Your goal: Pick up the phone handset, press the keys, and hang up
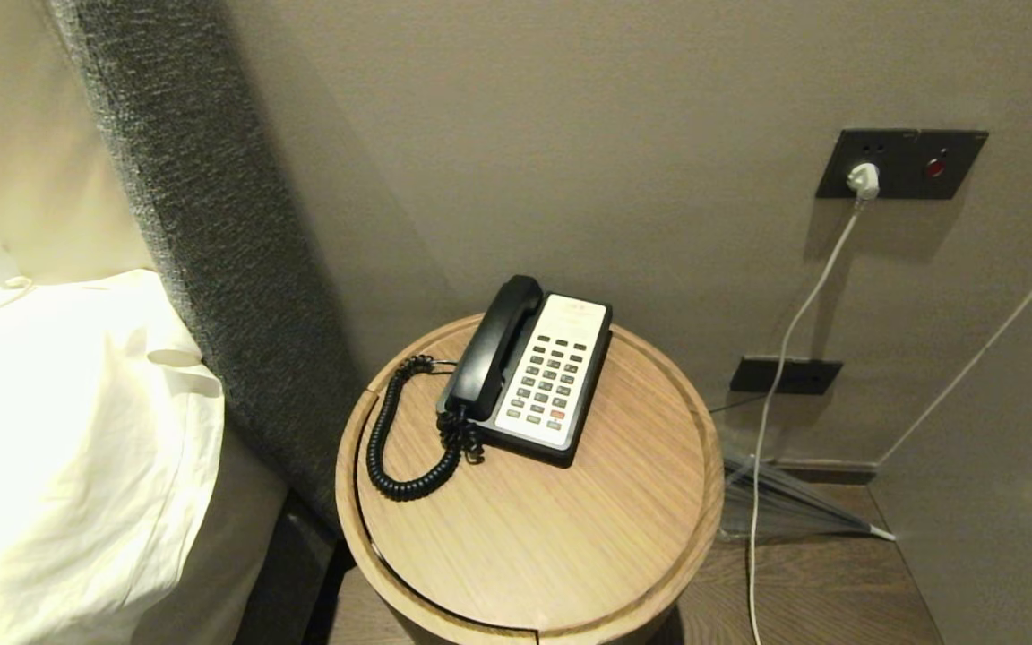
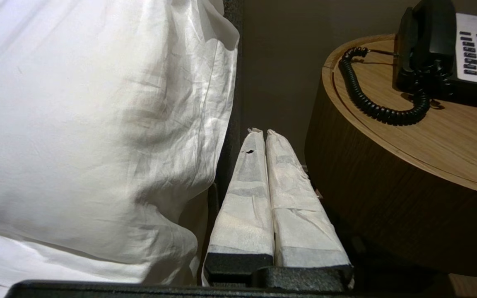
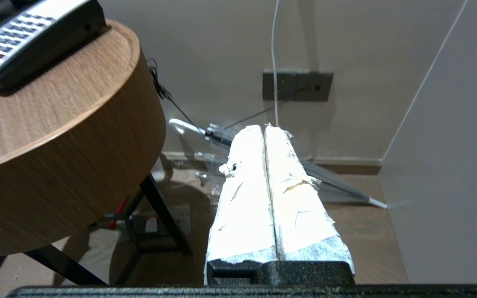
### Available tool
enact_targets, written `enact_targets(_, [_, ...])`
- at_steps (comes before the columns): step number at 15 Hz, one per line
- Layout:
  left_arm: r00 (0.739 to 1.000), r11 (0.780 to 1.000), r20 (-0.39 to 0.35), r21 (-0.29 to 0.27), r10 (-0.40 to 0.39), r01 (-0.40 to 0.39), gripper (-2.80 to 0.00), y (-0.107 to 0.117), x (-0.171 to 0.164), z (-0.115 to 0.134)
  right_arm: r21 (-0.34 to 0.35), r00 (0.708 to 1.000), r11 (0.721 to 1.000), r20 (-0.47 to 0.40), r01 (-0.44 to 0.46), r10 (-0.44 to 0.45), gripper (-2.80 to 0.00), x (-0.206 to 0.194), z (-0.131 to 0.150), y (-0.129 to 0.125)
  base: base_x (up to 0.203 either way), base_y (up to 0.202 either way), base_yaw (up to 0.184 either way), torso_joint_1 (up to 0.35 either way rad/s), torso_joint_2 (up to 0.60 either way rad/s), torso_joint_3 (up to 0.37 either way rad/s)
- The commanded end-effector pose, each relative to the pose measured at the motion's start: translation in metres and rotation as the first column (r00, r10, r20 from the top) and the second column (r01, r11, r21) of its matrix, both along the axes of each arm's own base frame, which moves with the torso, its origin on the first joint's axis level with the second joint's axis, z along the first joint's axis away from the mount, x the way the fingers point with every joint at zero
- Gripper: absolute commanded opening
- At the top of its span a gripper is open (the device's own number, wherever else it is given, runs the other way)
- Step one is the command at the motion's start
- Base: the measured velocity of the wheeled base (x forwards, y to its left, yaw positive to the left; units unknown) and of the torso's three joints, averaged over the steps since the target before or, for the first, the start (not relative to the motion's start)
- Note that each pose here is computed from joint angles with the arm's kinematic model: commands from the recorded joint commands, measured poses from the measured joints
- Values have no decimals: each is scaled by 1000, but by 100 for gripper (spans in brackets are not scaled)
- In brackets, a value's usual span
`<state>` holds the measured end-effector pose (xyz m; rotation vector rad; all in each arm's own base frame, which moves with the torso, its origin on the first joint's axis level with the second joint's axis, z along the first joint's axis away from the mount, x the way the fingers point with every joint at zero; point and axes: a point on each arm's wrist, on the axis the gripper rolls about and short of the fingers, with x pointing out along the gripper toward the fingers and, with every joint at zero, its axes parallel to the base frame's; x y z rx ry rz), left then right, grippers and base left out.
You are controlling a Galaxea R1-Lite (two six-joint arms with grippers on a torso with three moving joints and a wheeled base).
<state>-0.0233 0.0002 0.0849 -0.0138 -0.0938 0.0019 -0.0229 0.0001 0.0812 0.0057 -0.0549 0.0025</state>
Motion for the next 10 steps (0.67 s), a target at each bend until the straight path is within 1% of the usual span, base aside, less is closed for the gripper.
enact_targets(1, [999, 1000, -39, 0, 0, 0, -280, 0, 3, -11, 0, 1000, 1000, -23, -1, 1, -280, 2, -6, 0, 0, 0, 0, 4, 3, 184])
enact_targets(10, [999, 1000, -39, 1, 0, 0, -280, 0, 3, -11, 0, 1000, 1000, -23, -1, 1, -280, 2, -6, 0, 0, 0, 0, 3, 1, 202])
